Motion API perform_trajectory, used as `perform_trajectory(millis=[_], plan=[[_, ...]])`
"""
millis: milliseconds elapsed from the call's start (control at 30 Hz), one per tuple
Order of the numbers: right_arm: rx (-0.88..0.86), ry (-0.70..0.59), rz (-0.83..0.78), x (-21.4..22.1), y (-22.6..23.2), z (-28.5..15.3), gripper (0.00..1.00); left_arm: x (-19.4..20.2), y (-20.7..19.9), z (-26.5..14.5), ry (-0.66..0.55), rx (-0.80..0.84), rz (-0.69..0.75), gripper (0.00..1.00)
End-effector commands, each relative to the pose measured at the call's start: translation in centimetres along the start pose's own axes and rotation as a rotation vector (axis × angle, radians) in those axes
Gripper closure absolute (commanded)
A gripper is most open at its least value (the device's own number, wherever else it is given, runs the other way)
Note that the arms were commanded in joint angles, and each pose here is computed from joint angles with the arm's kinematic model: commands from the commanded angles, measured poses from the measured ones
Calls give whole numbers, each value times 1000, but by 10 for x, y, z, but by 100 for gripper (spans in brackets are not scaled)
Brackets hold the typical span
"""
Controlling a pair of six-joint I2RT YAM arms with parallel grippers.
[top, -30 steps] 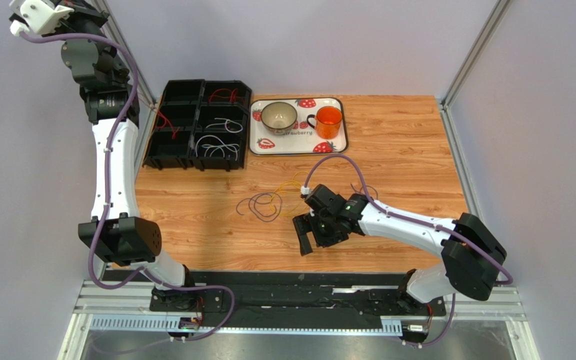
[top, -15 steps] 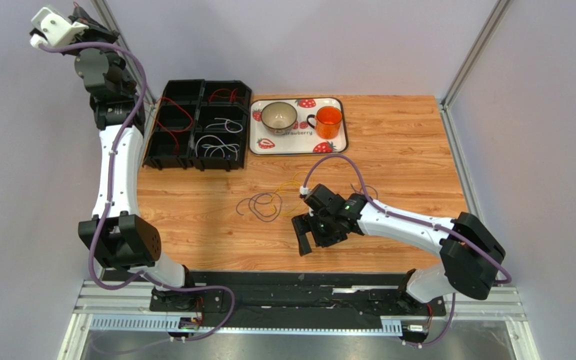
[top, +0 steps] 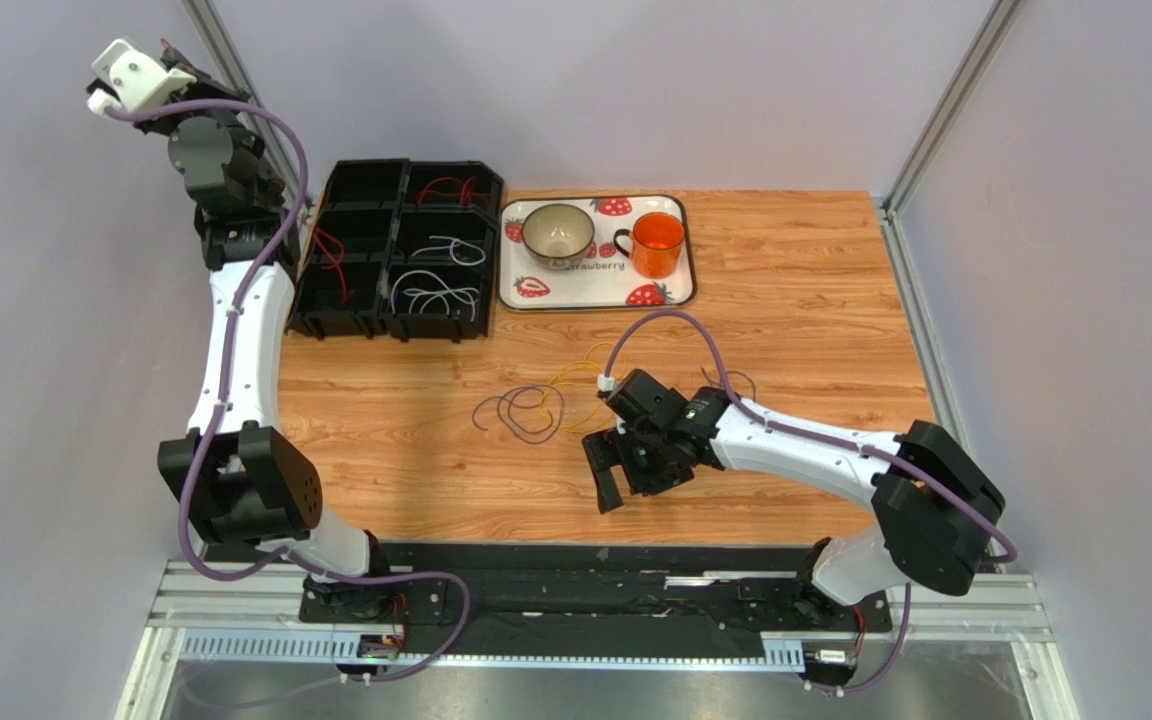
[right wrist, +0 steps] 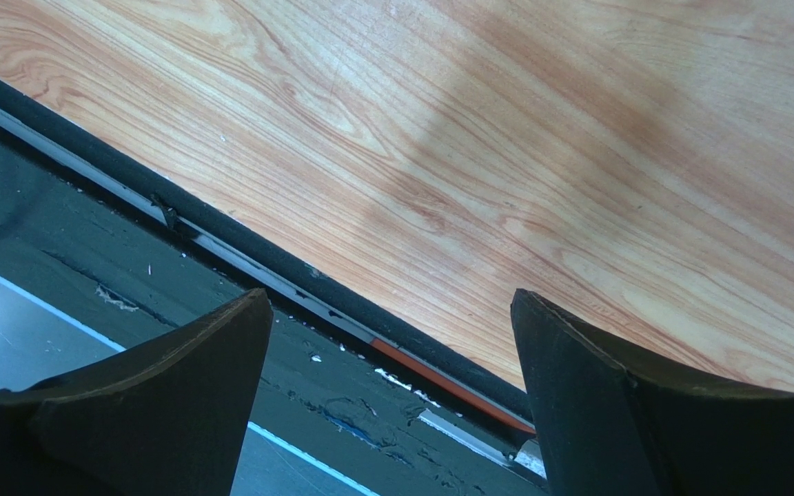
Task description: Untangle the cables
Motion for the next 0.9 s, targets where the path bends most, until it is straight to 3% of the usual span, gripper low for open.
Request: perform_trajectory(millis=[0,267,867], plan=[[-36,-49,-22,-15,9,-3,10,-27,7,-9,-72,-6,15,100],[-35,-45,-17,-13,9,-1,10,-19,22,-25,-32,-50,31,100],[-44,-53,-10,-11,8,3,10,58,23,-54,199,20,124,100]])
Point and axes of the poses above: each gripper's point midway between its finger pads, its own z axis out along the fingers, its own y axis along the line the jaws close on, x = y × z, the point moved 7 cm from there along -z, back along the fingers, and after that the axes turned 6 degrees about -z, right-handed, at the moved point
